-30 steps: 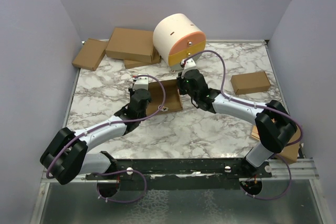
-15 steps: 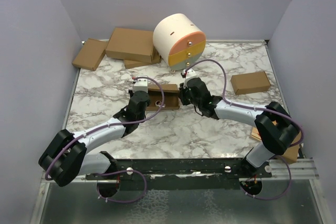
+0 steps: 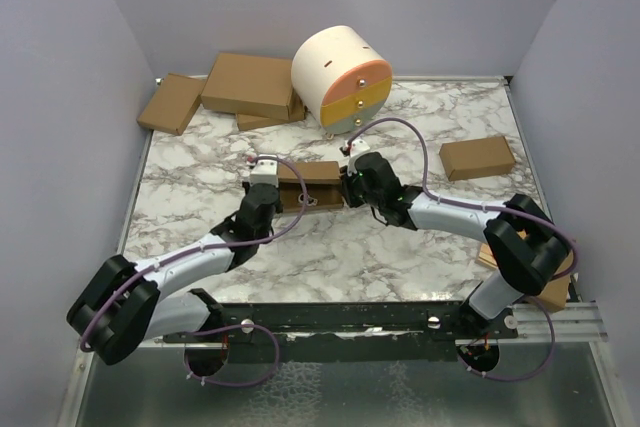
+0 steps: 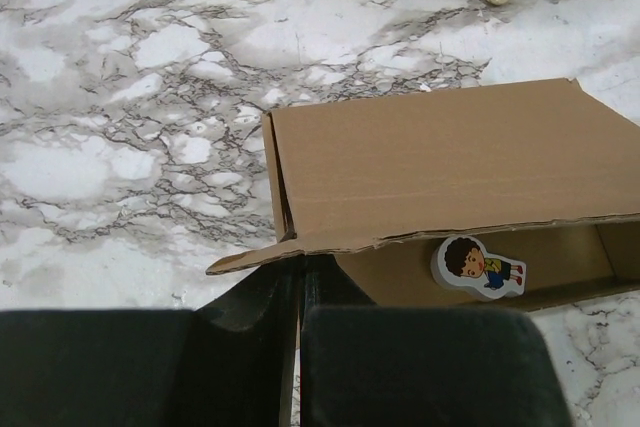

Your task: Fold the paper box

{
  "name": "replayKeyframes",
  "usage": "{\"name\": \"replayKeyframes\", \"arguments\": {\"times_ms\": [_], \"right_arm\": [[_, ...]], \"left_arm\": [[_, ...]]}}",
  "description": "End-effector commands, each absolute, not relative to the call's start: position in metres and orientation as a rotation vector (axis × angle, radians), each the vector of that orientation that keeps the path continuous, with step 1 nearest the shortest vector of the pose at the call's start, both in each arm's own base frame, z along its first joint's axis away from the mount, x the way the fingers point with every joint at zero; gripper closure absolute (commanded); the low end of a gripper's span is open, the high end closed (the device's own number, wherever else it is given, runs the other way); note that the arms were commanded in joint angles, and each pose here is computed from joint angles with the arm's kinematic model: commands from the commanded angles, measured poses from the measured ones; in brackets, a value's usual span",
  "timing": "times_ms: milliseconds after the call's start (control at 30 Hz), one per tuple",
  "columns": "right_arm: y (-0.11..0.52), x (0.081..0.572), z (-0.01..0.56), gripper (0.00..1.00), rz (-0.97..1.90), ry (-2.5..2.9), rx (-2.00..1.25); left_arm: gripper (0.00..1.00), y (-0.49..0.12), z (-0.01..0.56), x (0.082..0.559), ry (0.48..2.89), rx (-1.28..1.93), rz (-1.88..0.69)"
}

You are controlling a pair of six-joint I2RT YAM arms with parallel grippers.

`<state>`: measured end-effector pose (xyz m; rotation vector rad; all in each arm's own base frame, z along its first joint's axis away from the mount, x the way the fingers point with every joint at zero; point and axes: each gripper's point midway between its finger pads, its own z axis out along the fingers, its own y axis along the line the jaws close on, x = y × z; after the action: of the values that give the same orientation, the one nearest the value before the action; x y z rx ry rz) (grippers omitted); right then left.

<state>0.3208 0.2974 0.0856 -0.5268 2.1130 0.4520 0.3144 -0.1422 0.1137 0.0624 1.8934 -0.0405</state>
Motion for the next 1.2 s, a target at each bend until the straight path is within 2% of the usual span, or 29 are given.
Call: {"name": "replayKeyframes", "arguments": {"times_ms": [0,33,200,367,433,633,800,1167], "right_arm": [[0.323,0.305,0.104,0.87,0.569,2.025,-0.648],[0.323,0.304,0.103,0.87,0.568,2.024,-0.654],[0.321,0.305,0.097,0.87,0.553,2.033,-0.665],[0.320,0.305,0.090,0.87,0.540,2.045,-0.668],[0.320,0.305,0.088,0.87,0.536,2.048,-0.671],[0.320,0.305,0.084,0.87,0.535,2.058,-0.676],[0.320,0.305,0.083,0.87,0.536,2.057,-0.679],[0.321,0.307,0.090,0.86,0.537,2.040,-0.663]], "left_arm": [[1.00,-0.169,0.114,0.299,1.908,0.112,-0.221],[1.00,-0.168,0.112,0.296,1.916,0.111,-0.228],[0.73,-0.164,0.108,0.278,1.971,0.098,-0.275],[0.53,-0.165,0.117,0.258,1.999,0.085,-0.376],[0.49,-0.169,0.122,0.250,2.012,0.093,-0.429],[0.47,-0.190,0.156,0.222,1.989,0.208,-0.646],[0.47,-0.191,0.177,0.207,1.973,0.251,-0.708],[0.43,-0.188,0.139,0.187,2.201,0.214,-0.706]]}}
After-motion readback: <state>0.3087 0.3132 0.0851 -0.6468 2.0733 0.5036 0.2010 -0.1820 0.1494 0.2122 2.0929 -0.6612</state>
